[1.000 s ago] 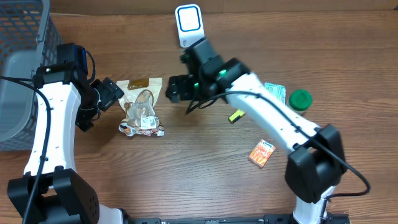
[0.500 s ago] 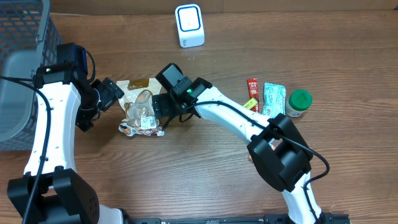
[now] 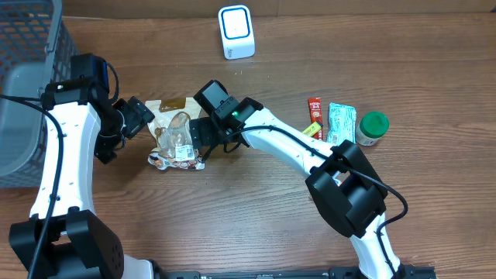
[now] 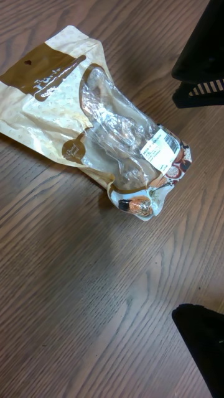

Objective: Scan the item barcode
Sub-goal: 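Move the right gripper left to the snack bag, then grasp the snack bag with the right gripper and lift it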

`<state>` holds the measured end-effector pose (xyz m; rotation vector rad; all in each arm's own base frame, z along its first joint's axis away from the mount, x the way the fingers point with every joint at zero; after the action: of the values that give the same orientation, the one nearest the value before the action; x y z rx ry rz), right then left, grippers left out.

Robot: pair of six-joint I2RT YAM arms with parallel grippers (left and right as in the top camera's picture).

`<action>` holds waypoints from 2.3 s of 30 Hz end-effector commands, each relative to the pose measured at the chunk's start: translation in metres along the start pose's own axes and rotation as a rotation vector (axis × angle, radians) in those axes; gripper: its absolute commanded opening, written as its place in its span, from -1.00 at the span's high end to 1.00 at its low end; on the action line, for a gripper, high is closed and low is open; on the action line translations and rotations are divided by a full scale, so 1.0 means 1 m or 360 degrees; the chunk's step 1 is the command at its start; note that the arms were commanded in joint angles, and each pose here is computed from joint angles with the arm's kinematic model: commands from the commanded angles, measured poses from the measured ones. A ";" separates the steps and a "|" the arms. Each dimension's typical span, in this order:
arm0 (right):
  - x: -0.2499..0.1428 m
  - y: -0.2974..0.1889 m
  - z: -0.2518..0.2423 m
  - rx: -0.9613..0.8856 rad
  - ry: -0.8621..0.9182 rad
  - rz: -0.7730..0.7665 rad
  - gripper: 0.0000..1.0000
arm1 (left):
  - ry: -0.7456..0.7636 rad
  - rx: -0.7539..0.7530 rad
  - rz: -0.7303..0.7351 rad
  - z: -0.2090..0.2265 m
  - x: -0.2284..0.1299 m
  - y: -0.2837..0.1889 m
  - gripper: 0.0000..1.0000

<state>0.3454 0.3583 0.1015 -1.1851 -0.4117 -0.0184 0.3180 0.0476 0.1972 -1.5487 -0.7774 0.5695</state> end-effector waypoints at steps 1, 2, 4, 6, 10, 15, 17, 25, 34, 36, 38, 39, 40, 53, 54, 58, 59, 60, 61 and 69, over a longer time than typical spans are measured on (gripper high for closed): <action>0.000 0.007 -0.005 -0.0031 0.0013 -0.0001 -0.83 | 0.0012 0.0006 -0.0009 -0.001 0.002 0.000 -1.00; -0.001 0.010 -0.006 -0.0036 0.0013 0.0006 -0.83 | 0.0012 0.0006 -0.0009 -0.001 0.002 0.000 -1.00; -0.002 0.014 -0.007 -0.0041 0.0015 0.0016 -0.83 | 0.0015 0.0006 -0.0009 -0.002 0.002 0.000 -1.00; -0.004 0.020 -0.009 -0.0050 0.0016 0.0030 -0.83 | 0.0014 0.0007 -0.0008 -0.001 0.002 0.000 -1.00; -0.005 0.023 -0.010 -0.0054 0.0017 0.0037 -0.83 | 0.0014 0.0006 -0.0009 -0.001 0.002 0.000 -1.00; -0.005 0.023 -0.010 -0.0055 0.0017 0.0038 -0.82 | 0.0014 0.0007 -0.0008 -0.001 0.002 0.000 -1.00; -0.005 0.023 -0.010 -0.0056 0.0017 0.0039 -0.82 | 0.0014 0.0007 -0.0008 -0.001 0.002 0.000 -1.00; -0.005 0.023 -0.010 -0.0055 0.0017 0.0040 -0.84 | 0.0014 0.0007 -0.0008 -0.001 0.002 0.000 -0.99; -0.005 0.023 -0.005 -0.0032 0.0006 0.0023 -0.83 | 0.0015 0.0006 -0.0008 -0.002 0.002 0.000 -1.00; -0.005 0.024 -0.001 -0.0011 -0.0006 0.0018 -0.83 | 0.0015 0.0006 -0.0009 -0.002 0.002 0.000 -1.00; -0.005 0.024 0.007 0.0048 -0.0020 0.0011 -0.84 | 0.0014 0.0007 -0.0008 -0.001 0.002 0.000 -1.00; -0.004 0.024 0.011 0.0082 -0.0026 0.0004 -0.83 | 0.0014 0.0007 -0.0008 -0.001 0.002 0.000 -1.00; -0.003 0.024 0.014 0.0110 -0.0033 -0.0009 -0.83 | 0.0014 0.0006 -0.0009 -0.001 0.002 0.000 -1.00; 0.009 0.030 0.042 0.0155 -0.0121 -0.0241 -0.53 | 0.0014 0.0006 -0.0009 -0.001 0.002 0.000 -1.00; 0.006 0.034 0.043 0.0127 -0.0129 -0.0244 -0.52 | 0.0014 0.0007 -0.0008 -0.001 0.002 0.000 -1.00; -0.005 0.048 0.043 0.0003 -0.0160 -0.0259 -0.50 | 0.0014 0.0007 -0.0008 -0.001 0.002 0.000 -1.00; -0.006 0.050 0.041 -0.0034 -0.0163 -0.0262 -0.49 | 0.0014 0.0006 -0.0008 -0.001 0.002 0.000 -1.00; -0.008 0.051 0.039 -0.0071 -0.0163 -0.0261 -0.48 | 0.0015 0.0006 -0.0009 -0.002 0.002 0.000 -1.00; -0.009 0.051 0.035 -0.0118 -0.0161 -0.0254 -0.43 | 0.0015 0.0006 -0.0009 -0.002 0.002 0.000 -1.00; 0.001 0.004 -0.002 -0.0283 0.0088 -0.0183 -0.21 | 0.0014 0.0006 -0.0009 -0.001 0.002 0.000 -1.00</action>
<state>0.3278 0.3875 0.0726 -1.2891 -0.5067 -0.0609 0.3180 0.0476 0.1972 -1.5487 -0.7774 0.5695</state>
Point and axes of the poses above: each gripper's point midway between its finger pads, its own y axis out along the fingers, its own z axis along the line the jaws close on, x = y × z, the point moved 6 cm from there along -y, back along the fingers, and after that the axes turned 2 degrees about -y, right-handed, at the moved point
